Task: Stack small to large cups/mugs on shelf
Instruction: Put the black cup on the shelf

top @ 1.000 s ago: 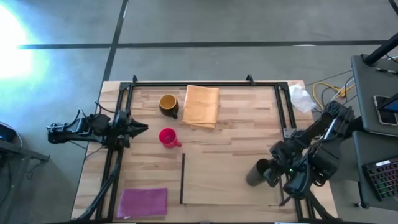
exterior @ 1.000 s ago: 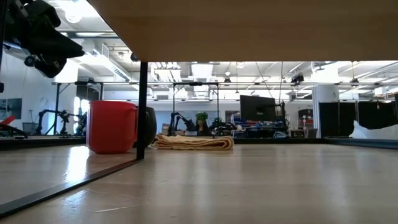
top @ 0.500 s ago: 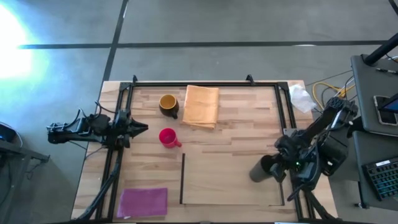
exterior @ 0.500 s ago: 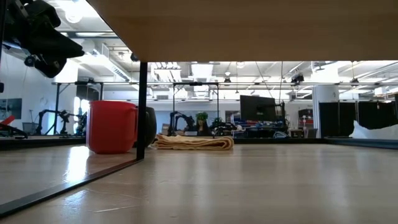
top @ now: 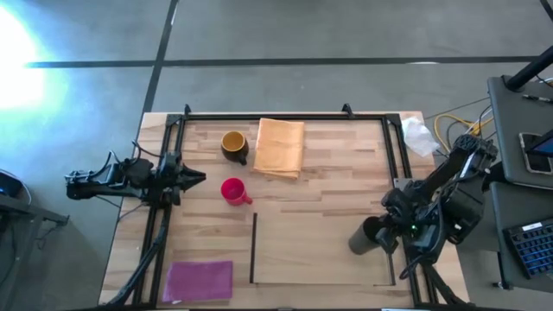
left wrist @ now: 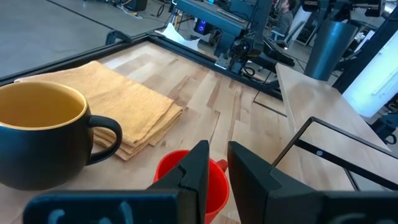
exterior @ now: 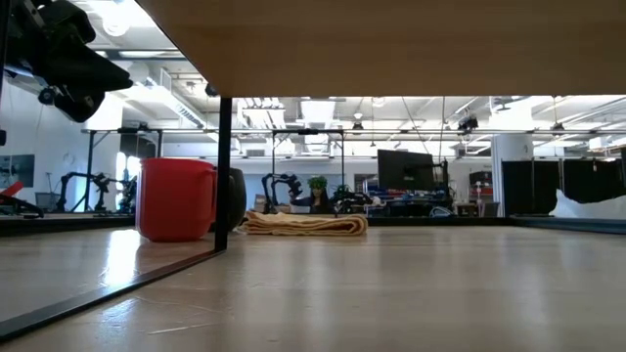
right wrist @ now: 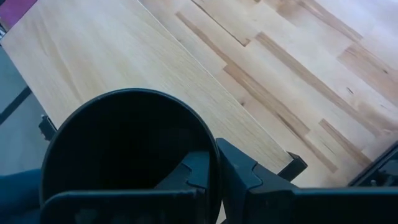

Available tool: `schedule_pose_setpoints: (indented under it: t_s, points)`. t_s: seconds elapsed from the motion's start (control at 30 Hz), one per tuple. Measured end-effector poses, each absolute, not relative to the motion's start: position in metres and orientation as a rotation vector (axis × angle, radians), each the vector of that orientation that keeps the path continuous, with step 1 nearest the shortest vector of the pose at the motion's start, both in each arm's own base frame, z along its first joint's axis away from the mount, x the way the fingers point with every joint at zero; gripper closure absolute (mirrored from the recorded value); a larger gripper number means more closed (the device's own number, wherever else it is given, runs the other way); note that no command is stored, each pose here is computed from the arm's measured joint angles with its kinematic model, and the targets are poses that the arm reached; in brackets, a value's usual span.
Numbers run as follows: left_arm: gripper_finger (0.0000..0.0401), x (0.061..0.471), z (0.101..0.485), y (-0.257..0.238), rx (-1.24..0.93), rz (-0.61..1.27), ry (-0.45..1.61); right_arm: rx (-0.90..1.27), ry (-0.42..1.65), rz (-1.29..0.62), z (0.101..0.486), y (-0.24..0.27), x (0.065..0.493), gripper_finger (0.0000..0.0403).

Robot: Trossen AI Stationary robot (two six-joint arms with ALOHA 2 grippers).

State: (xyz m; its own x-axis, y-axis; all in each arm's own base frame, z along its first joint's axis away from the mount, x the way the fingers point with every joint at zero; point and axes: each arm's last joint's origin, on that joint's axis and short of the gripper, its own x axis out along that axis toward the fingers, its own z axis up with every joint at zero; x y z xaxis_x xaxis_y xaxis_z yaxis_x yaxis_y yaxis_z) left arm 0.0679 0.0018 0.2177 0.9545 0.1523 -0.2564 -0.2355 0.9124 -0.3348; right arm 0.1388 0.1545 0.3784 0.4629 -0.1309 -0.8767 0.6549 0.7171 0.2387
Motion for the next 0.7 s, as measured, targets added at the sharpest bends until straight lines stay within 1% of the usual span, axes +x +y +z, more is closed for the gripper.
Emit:
schedule_pose_setpoints:
  t_s: [0.17,0.43,0.57,0.63,0.7]
  points:
    - [0.0356,0.0678,0.2177,0.0018,-0.371,0.201,0.228,0.617,0.977,-0.523,0.3785,0.1540,0.1385,0.0390]
    - [0.0356,0.0679,0.2177,0.0018,-0.372,0.202,0.228,0.702,0.919,-0.581,0.3795,0.1521,0.1388,0.0390]
    - [0.0356,0.0679,0.2177,0.0018,-0.371,0.201,0.228,0.710,0.972,-0.573,0.3781,0.1532,0.1379,0.0389]
    - [0.0356,0.0679,0.2177,0.0018,-0.371,0.201,0.228,0.714,0.996,-0.578,0.3756,0.1538,0.1376,0.0384]
    - [0.0356,0.0679,0.2177,0.0018,-0.372,0.202,0.228,0.710,1.006,-0.582,0.3737,0.1541,0.1376,0.0370]
